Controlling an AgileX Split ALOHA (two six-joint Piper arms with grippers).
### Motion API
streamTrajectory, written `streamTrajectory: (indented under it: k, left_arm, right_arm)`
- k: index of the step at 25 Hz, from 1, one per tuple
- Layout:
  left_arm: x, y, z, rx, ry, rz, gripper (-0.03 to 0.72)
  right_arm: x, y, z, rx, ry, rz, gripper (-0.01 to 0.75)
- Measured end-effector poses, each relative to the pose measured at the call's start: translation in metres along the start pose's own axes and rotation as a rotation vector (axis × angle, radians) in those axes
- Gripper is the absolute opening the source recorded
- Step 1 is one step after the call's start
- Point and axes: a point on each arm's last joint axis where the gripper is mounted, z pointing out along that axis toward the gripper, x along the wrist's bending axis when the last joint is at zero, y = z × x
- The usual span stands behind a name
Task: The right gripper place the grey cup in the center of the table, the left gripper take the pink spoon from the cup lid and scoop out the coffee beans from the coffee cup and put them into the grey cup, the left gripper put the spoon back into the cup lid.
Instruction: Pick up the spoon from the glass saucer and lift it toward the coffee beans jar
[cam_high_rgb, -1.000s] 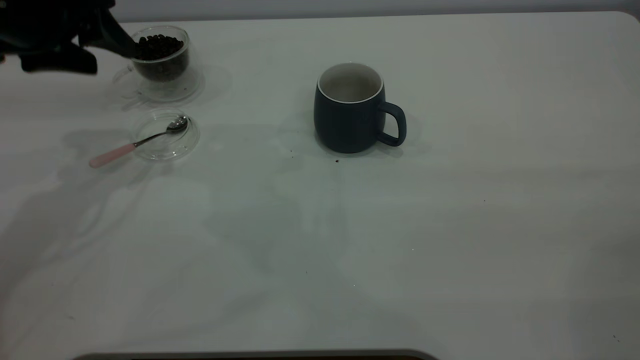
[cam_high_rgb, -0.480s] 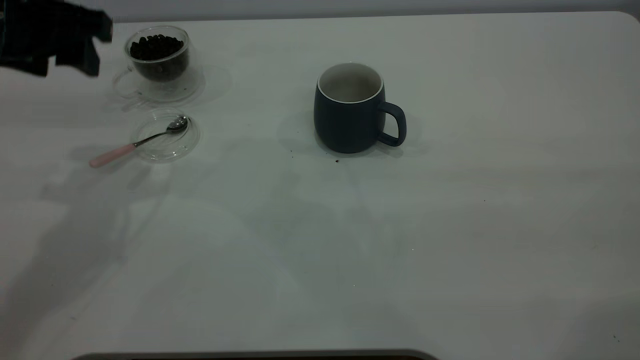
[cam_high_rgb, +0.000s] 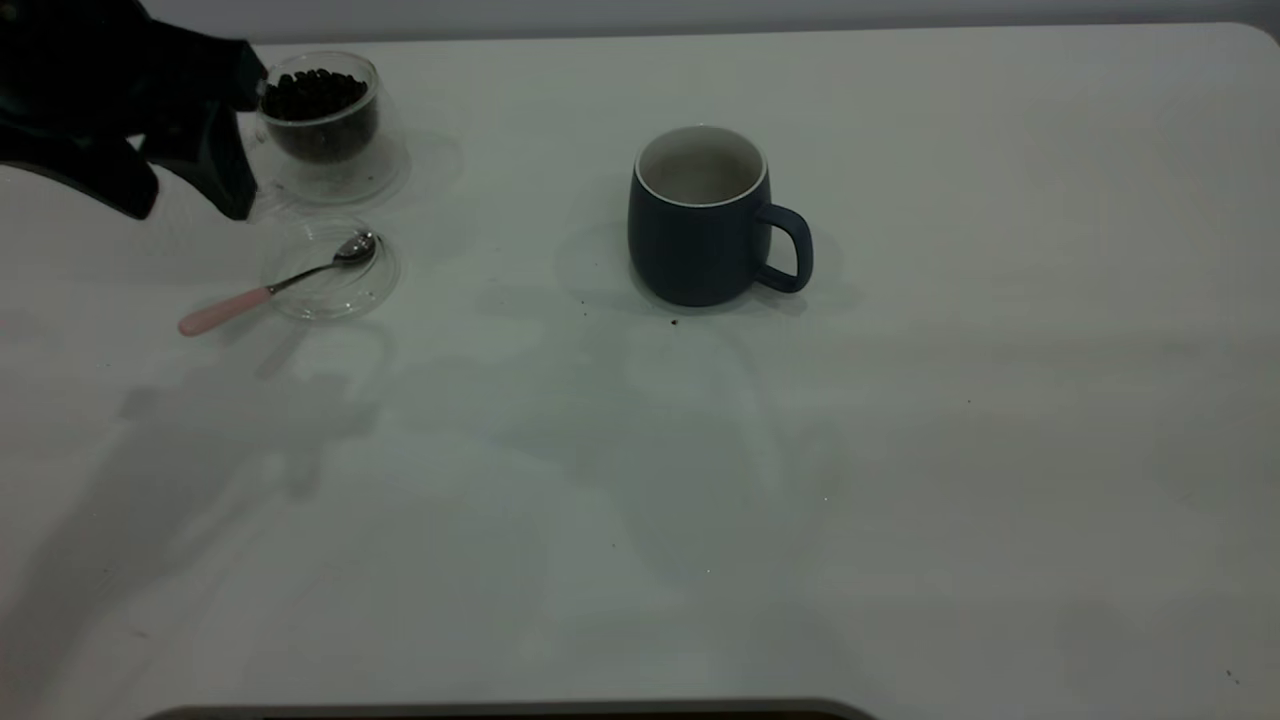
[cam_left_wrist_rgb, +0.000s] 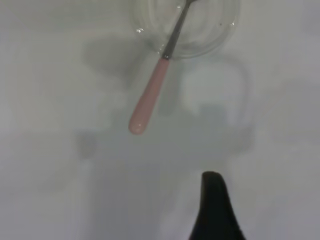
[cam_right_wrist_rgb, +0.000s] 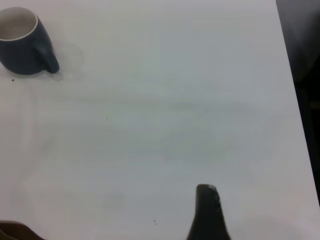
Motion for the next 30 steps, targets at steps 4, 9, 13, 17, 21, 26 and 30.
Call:
streamTrajectory:
  k: [4, 9, 13, 17, 21, 26, 30]
  left_arm:
    - [-0.003, 0.003, 0.031, 0.092, -0.038, 0.049, 0.573]
    - [-0.003, 0.016, 0.054, 0.113, -0.044, 0.098, 0.573]
    - [-0.001, 0.014, 0.066, 0.151, -0.040, 0.124, 0.573]
    - [0.004, 0.009, 0.081, 0.188, -0.034, 0.145, 0.573]
    - [0.009, 0.006, 0.091, 0.198, -0.022, 0.185, 0.573]
    - [0.024, 0.007, 0.095, 0.190, 0.010, 0.225, 0.573]
    - [0.033, 0.007, 0.099, 0.193, 0.031, 0.261, 0.573]
  right_arm:
    - [0.000, 0.000, 0.000, 0.000, 0.000, 0.000, 0.590]
    - [0.000, 0.000, 0.000, 0.000, 0.000, 0.000, 0.590]
    - [0.000, 0.000, 0.000, 0.000, 0.000, 0.000, 0.590]
    - [0.000, 0.000, 0.000, 0.000, 0.000, 0.000, 0.590]
    - [0.000, 0.000, 0.000, 0.000, 0.000, 0.000, 0.590]
    - [0.000, 0.000, 0.000, 0.000, 0.000, 0.000, 0.590]
    - [0.000, 0.000, 0.000, 0.000, 0.000, 0.000, 0.590]
